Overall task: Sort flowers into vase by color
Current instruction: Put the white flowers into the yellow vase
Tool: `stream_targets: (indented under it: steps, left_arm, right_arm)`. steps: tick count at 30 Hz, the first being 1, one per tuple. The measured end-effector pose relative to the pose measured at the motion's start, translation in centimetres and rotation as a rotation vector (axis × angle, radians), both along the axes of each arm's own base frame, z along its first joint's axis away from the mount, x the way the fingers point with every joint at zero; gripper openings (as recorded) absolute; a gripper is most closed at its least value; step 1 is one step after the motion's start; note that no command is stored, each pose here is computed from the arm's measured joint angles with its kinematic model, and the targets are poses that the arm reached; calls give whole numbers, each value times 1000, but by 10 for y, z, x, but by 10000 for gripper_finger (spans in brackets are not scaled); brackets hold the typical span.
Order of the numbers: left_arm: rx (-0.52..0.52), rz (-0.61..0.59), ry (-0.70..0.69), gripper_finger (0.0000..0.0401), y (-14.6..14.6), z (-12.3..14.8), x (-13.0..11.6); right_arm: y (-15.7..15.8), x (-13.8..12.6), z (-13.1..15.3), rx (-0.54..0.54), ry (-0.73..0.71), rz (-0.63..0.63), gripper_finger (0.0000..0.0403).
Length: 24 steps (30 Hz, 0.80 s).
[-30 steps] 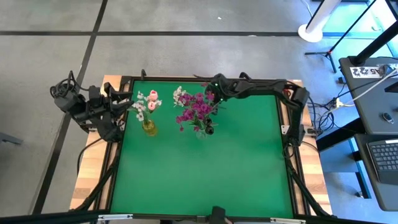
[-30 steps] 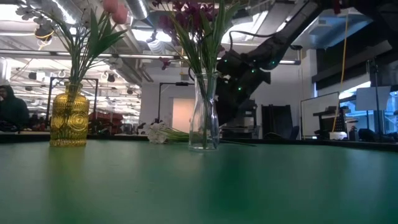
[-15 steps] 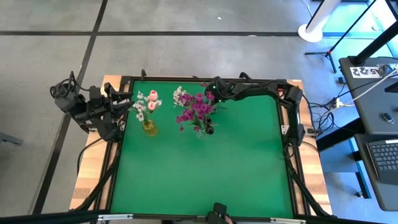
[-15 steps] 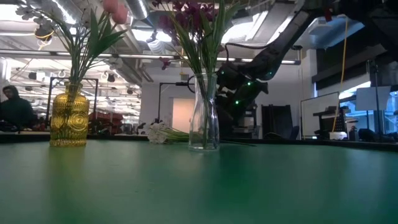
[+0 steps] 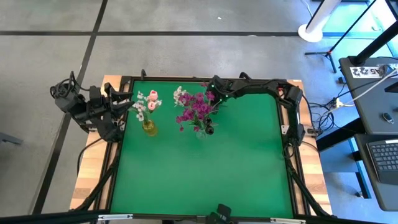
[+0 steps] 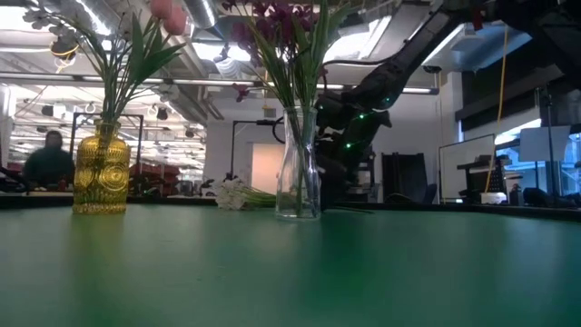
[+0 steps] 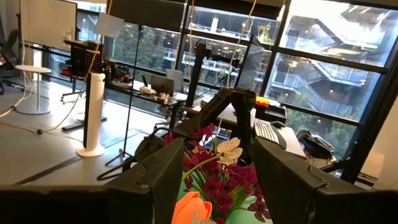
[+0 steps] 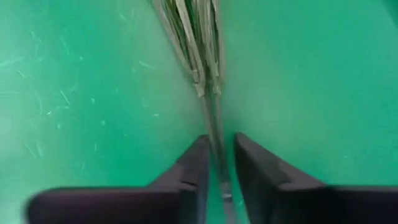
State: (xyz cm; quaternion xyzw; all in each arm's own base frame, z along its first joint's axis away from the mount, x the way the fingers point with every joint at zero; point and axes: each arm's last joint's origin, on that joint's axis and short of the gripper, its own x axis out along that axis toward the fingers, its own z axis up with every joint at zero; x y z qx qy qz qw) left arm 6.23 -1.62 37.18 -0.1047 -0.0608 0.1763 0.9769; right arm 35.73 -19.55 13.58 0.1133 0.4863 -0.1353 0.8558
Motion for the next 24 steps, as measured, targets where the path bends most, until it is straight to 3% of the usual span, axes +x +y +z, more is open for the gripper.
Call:
stream_targets:
  steps: [3, 12, 18, 24]
  left_arm:
    - [-2, 0, -1, 190, 0, 0, 0]
    - [-27, -3, -10, 190, 0, 0, 0]
    - [-28, -2, -15, 190, 0, 1, 0]
    - [-23, 7, -24, 190, 1, 2, -1]
  right_arm:
    - [1, -1, 0, 13, 8, 4, 16]
    - [5, -7, 13, 65, 0, 1, 10]
    - [10, -14, 58, 24, -103, -28, 10]
    - [18, -39, 125, -77, -235, -74, 10]
